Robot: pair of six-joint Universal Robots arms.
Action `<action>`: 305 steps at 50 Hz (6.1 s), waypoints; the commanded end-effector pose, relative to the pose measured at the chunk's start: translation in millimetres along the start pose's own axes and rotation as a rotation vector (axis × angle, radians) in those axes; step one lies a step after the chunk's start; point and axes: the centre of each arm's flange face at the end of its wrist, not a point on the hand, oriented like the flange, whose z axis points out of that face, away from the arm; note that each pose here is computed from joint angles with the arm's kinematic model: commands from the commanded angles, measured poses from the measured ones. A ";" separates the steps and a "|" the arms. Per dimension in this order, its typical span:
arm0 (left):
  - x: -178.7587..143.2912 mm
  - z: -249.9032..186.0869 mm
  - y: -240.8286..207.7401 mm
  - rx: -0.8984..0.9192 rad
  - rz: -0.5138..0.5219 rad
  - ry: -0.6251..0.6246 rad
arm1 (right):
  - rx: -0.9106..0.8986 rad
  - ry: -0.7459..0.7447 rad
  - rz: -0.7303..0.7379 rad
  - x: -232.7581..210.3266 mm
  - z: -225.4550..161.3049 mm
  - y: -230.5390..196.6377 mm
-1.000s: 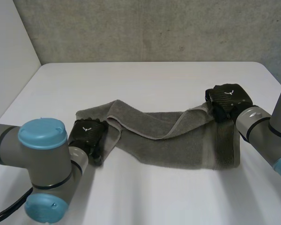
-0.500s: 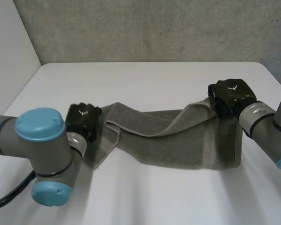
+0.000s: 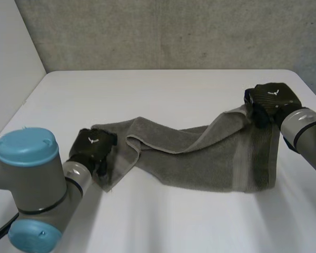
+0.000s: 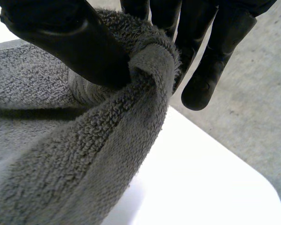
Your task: Fold the towel.
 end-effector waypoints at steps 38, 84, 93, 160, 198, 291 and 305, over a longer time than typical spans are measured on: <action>9.4 34.3 22.0 -0.034 0.019 0.006 | -0.036 -0.016 -0.023 -4.6 3.2 14.0; -9.6 48.8 2.3 0.025 0.004 -0.052 | -0.038 -0.004 -0.020 0.1 7.0 15.2; -8.2 43.9 7.0 -0.002 0.006 -0.042 | -0.039 -0.006 -0.020 -0.6 7.1 15.6; -4.1 46.5 12.5 0.029 0.162 -0.041 | -0.043 -0.018 -0.024 -4.5 6.4 17.3; -12.2 23.3 -6.2 0.055 0.129 -0.015 | 0.056 0.025 -0.039 6.5 -11.7 -19.1; -124.3 -45.7 -186.6 0.609 -0.009 -0.346 | 0.281 0.136 -0.061 49.9 -90.6 -148.2; -80.5 36.9 -62.9 0.085 -0.028 -0.147 | -0.224 -0.172 -0.129 38.3 -38.4 -46.4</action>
